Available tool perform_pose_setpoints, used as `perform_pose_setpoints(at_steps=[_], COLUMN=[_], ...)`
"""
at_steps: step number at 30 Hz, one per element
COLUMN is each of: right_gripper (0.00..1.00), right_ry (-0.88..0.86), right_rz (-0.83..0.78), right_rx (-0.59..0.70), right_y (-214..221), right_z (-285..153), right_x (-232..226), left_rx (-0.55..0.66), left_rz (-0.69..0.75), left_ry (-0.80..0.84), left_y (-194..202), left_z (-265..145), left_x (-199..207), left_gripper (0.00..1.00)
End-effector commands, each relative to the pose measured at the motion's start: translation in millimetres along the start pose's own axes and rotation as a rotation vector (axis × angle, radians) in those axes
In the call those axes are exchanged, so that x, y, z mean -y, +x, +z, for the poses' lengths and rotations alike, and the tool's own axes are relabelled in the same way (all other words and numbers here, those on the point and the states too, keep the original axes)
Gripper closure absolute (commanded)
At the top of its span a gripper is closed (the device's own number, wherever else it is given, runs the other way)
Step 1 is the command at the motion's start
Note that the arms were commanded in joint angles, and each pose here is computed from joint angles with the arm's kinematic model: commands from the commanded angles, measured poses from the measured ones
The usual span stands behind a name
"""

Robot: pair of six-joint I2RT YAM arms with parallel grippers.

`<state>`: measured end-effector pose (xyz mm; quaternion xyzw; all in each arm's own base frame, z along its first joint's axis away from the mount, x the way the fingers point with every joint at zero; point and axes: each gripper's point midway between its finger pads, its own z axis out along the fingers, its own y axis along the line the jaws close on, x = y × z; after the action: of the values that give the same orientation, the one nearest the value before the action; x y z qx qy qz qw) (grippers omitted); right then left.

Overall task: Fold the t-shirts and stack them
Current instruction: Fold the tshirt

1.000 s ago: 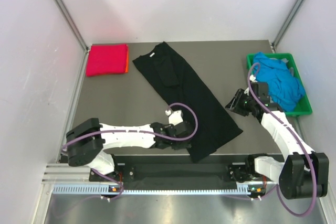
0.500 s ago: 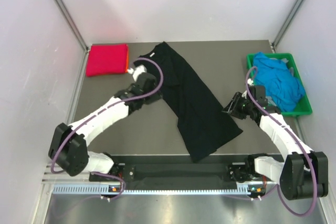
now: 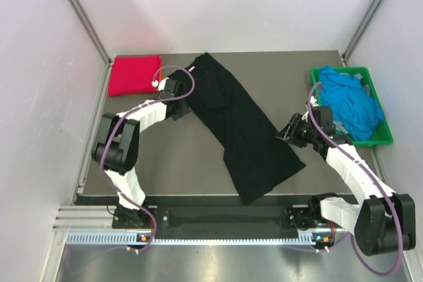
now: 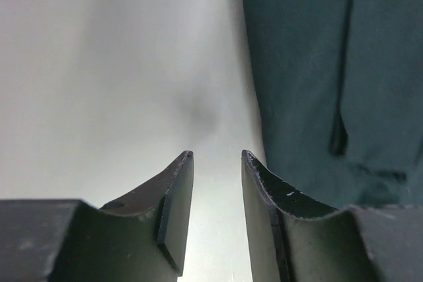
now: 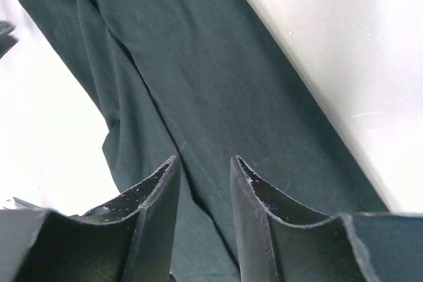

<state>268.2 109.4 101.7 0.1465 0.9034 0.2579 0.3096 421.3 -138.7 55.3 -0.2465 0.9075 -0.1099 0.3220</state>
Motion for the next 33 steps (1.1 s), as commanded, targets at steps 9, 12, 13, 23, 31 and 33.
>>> perform_pose_setpoints(at_steps=[9,12,13,23,31,33], right_gripper=[0.63,0.63,0.63,0.63,0.63,0.63], right_ry=[-0.004,-0.003,-0.003,0.014,0.016,0.016], right_rz=[-0.025,-0.02,-0.018,-0.008,-0.002,-0.001], right_rx=[0.031,0.03,0.028,0.03,0.021,0.019], right_y=[-5.5,-5.4,-5.4,-6.1,-3.7,-4.0], right_z=[5.5,9.1,9.6,13.8,18.0,19.2], right_x=[-1.3,-0.1,0.2,3.2,3.6,3.2], left_rx=[0.032,0.056,0.049,-0.029,-0.004,0.016], left_rz=[-0.052,-0.089,-0.102,-0.126,-0.13,-0.128], left_ry=[0.158,0.212,0.213,0.104,0.064,0.067], left_y=[-23.5,-22.9,-21.1,1.8,-19.5,-26.5], left_z=[29.6,31.7,33.8,63.0,77.0,80.6], left_x=[30.8,36.4,36.7,16.6,5.9,4.4], left_gripper=[0.62,0.6,0.6,0.74,1.0,1.0])
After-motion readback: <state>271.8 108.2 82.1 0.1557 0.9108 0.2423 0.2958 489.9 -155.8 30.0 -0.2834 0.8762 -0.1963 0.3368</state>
